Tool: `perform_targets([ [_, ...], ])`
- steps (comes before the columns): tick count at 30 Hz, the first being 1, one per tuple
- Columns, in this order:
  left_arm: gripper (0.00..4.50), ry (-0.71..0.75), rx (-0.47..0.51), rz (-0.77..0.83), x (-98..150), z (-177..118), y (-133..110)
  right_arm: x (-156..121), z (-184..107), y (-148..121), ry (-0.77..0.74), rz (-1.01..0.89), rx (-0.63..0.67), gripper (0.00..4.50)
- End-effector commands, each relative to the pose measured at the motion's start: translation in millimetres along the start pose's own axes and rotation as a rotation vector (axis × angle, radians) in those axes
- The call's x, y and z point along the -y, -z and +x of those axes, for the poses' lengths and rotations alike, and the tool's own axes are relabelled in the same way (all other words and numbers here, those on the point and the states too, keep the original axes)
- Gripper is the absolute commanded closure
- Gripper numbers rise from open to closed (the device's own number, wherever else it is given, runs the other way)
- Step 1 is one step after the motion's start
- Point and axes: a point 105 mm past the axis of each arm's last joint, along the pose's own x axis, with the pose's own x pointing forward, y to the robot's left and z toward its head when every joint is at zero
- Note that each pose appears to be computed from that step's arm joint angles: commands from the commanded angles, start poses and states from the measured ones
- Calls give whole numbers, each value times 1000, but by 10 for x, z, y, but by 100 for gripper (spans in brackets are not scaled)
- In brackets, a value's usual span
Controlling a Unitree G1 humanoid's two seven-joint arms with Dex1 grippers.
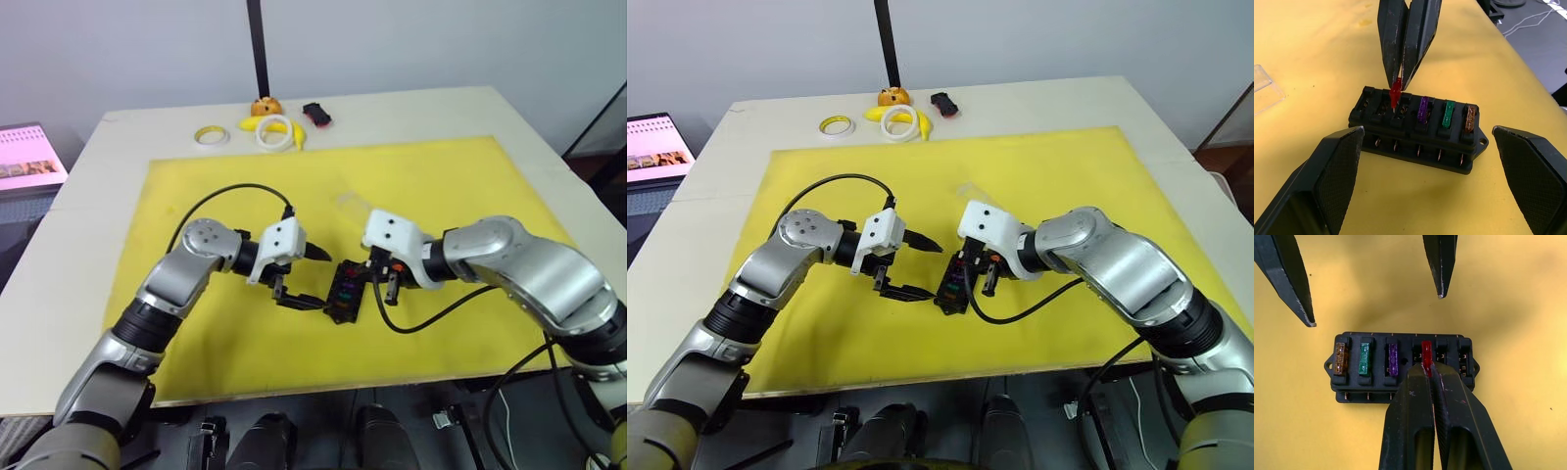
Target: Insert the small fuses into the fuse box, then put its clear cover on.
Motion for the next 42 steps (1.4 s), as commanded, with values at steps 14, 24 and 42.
perform_targets([
  [14,8,-18,19,42,-1,-46,-107,19,16,1,6,-29,-12,450],
  [24,8,-21,17,42,7,-49,-99,33,-57,-91,1,-21,8,450],
  [42,8,-19,19,43,8,-45,-98,70,-42,-40,19,-14,-12,450],
])
